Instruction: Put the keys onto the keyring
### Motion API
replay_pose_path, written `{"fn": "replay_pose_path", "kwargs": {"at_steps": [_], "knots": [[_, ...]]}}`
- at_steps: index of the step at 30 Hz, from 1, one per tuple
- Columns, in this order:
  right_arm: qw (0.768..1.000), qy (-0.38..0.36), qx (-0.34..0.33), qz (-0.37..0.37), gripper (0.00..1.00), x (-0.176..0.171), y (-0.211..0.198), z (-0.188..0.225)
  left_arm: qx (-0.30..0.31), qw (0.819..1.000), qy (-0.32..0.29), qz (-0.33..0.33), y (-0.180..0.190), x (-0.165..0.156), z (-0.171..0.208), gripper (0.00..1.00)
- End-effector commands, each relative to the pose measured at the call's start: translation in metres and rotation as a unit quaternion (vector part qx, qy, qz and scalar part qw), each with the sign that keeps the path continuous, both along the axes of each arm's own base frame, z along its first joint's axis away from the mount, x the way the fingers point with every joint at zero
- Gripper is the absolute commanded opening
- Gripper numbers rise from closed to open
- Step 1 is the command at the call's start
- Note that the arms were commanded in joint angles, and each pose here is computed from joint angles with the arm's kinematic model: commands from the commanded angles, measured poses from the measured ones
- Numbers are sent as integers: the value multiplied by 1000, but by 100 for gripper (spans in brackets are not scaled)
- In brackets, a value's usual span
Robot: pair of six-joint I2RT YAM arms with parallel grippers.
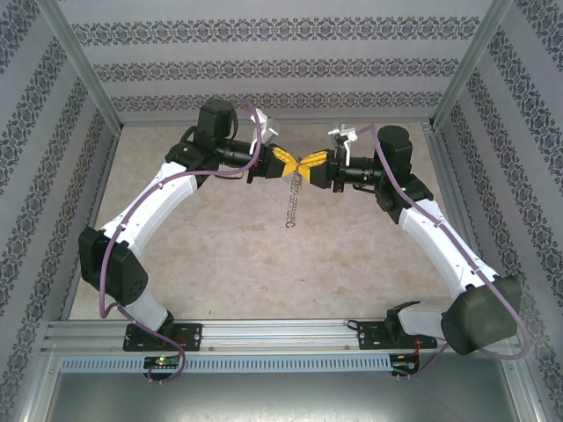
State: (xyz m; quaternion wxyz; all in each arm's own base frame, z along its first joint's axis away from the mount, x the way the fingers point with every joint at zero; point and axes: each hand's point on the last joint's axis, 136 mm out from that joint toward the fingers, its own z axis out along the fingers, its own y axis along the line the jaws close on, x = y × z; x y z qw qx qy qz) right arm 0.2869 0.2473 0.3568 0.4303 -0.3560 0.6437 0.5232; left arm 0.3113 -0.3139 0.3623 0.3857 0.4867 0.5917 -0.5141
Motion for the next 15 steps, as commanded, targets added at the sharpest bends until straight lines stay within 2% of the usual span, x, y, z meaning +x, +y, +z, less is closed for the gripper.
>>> {"fn": "replay_pose_path", "kwargs": {"at_steps": [1, 4, 5, 7, 11, 13, 15], "knots": [[1000, -17, 7, 9, 17, -2, 1, 8, -26, 999, -37, -22, -1, -15, 28, 0], [1000, -17, 7, 13, 11, -3, 2, 8, -27, 999, -39, -23, -2, -16, 29, 0], [1000, -16, 8, 16, 5, -4, 2, 8, -27, 999, -38, -23, -3, -15, 28, 0], [1000, -14, 7, 18, 0, -4, 3, 8, -27, 999, -36, -23, -4, -15, 27, 0], [1000, -9, -5, 20, 0, -3, 2, 7, -22, 999, -39, -7, -4, -9, 27, 2], [1000, -7, -16, 20, 0, -2, 3, 6, -15, 999, -47, 1, -2, -7, 26, 18], [999, -3, -32, 17, 0, 1, 3, 4, -10, 998, -55, 4, 0, -6, 28, 26]]}}
